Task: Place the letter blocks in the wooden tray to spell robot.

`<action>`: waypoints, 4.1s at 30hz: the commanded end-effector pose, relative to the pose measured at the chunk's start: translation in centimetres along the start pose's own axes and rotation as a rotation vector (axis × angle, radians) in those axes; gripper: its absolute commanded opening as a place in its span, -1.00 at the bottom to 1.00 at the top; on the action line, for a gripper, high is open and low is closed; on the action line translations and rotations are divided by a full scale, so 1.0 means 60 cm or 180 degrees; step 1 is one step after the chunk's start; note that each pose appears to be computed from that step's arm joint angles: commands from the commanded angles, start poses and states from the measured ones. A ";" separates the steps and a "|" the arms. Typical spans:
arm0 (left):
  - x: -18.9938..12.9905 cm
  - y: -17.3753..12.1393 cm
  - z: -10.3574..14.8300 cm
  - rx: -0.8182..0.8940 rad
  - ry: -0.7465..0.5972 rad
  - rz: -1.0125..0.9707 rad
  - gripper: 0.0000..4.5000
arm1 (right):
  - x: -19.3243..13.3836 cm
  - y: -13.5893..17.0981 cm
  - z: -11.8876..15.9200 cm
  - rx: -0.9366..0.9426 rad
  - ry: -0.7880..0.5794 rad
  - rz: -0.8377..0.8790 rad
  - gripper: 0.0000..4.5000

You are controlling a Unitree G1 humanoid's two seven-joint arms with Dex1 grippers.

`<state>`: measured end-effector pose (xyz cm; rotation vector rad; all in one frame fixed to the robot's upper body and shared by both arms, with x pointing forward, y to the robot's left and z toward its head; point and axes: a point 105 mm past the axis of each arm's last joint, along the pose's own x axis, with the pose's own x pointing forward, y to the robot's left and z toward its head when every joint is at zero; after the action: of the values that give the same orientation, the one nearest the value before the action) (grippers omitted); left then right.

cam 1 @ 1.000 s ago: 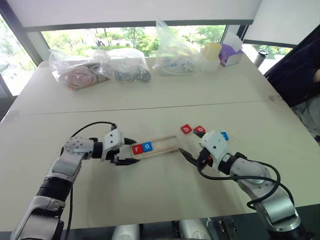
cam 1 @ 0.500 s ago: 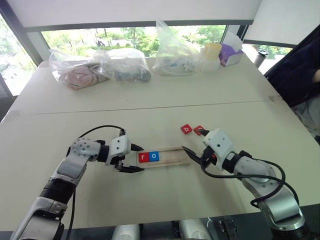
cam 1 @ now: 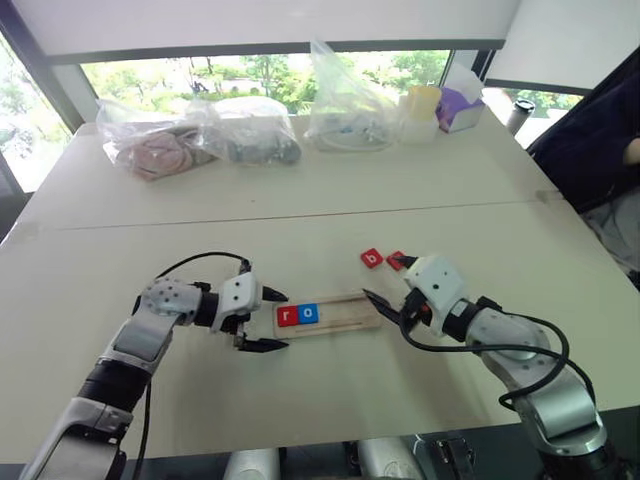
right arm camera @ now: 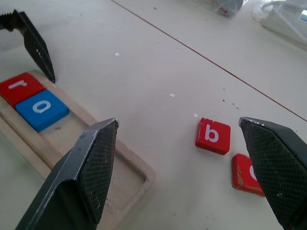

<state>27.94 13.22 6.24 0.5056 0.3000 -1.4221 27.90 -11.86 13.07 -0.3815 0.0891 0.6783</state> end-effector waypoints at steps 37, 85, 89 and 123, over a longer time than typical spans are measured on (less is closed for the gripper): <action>-0.140 -0.036 -0.007 -0.0916 -0.0248 0.0956 1.00 | 0.162 -0.020 -0.042 0.0689 0.0805 -0.0077 0.59; -0.118 -0.009 0.052 -0.0701 -0.0429 0.0775 1.00 | -0.041 -0.044 -0.008 0.0188 0.0802 0.0310 0.82; -0.116 -0.007 0.055 -0.0684 -0.0439 0.0773 1.00 | -0.066 -0.056 -0.022 -0.0617 0.0811 0.1043 0.82; -0.101 -0.015 0.076 -0.0579 -0.0529 0.0732 1.00 | -0.004 -0.077 -0.026 -0.0973 0.0531 0.2076 0.02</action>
<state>25.91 16.53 12.30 0.2478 0.2570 -1.1776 30.38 -16.75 10.88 -0.6760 0.3580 1.3132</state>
